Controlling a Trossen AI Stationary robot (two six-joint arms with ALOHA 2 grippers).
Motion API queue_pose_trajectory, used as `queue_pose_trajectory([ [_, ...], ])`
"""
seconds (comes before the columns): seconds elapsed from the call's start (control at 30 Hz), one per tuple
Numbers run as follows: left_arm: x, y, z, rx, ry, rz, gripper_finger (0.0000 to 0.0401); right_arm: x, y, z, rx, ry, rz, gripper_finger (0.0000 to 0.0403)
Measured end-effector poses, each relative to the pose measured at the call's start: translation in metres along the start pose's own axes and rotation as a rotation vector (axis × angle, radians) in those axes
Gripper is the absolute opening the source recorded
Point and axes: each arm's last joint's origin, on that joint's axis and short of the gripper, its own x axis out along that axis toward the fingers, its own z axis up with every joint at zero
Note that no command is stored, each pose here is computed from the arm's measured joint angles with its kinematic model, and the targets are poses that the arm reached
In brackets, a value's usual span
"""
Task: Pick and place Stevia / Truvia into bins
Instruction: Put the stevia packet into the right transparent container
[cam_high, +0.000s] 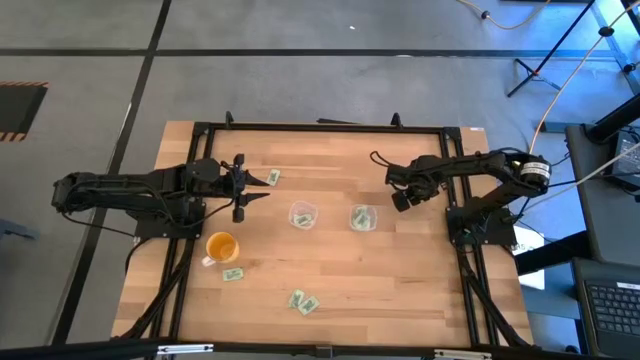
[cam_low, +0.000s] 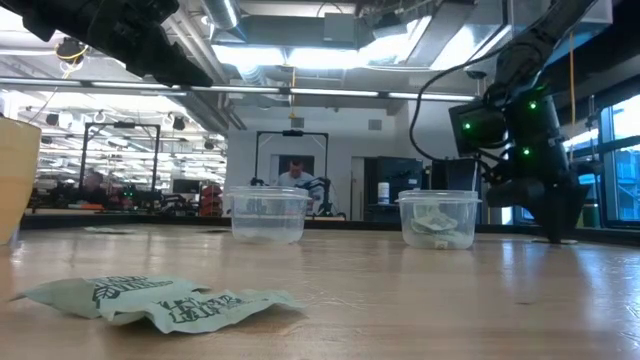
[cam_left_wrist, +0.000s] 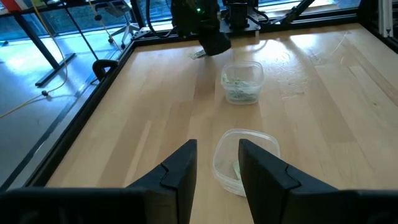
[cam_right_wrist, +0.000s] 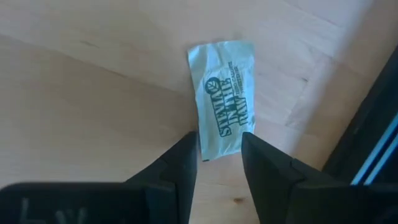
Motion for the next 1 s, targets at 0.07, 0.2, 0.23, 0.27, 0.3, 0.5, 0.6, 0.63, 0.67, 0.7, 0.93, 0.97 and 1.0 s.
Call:
queue_pose_trajectory([
  [0.07,0.0000,0.0001,0.0000,0.001,0.000,0.000,0.0114,0.0019,-0.0011,0.0009,-0.004,-0.003,0.015,0.0130],
  [0.2,0.0000,0.0000,0.0000,0.001,0.000,0.000,0.0114,0.0046,-0.0034,0.0022,0.008,0.012,0.031,0.0130],
  [0.23,0.0000,0.0000,0.0000,0.001,0.000,0.000,0.0114,0.0049,-0.0039,0.0027,0.011,0.015,0.031,0.0130],
  [0.27,0.0000,0.0001,0.0000,0.002,0.000,0.000,0.0114,0.0051,-0.0042,0.0030,0.013,0.018,0.034,0.0128],
  [0.3,0.0000,0.0001,0.0000,0.002,0.000,0.000,0.0114,0.0053,-0.0045,0.0035,0.017,0.018,0.035,0.0124],
  [0.5,0.0000,0.0000,0.0000,0.003,0.000,0.000,0.0114,0.0058,-0.0047,0.0048,0.028,0.024,0.052,0.0084],
  [0.6,0.0000,0.0000,0.0000,0.003,0.000,0.000,0.0114,0.0059,-0.0042,0.0050,0.030,0.026,0.059,0.0062],
  [0.63,0.0000,0.0000,0.0000,0.003,0.000,0.000,0.0114,0.0059,-0.0042,0.0051,0.030,0.026,0.060,0.0055],
  [0.67,0.0000,0.0000,0.0000,0.003,0.000,0.000,0.0114,0.0060,-0.0041,0.0051,0.030,0.026,0.060,0.0049],
  [0.7,0.0000,0.0000,0.0000,0.003,0.000,0.000,0.0114,0.0060,-0.0040,0.0051,0.030,0.025,0.061,0.0043],
  [0.93,0.0000,0.0000,0.0000,0.000,0.000,0.000,0.0114,0.0064,-0.0043,0.0049,0.030,0.025,0.056,0.0008],
  [0.97,0.0000,0.0000,0.0000,0.000,0.000,0.000,0.0114,0.0064,-0.0045,0.0049,0.030,0.023,0.051,0.0005],
  [1.0,0.0000,0.0000,0.0000,0.000,0.000,0.000,0.0114,0.0066,-0.0047,0.0048,0.030,0.020,0.047,0.0004],
])
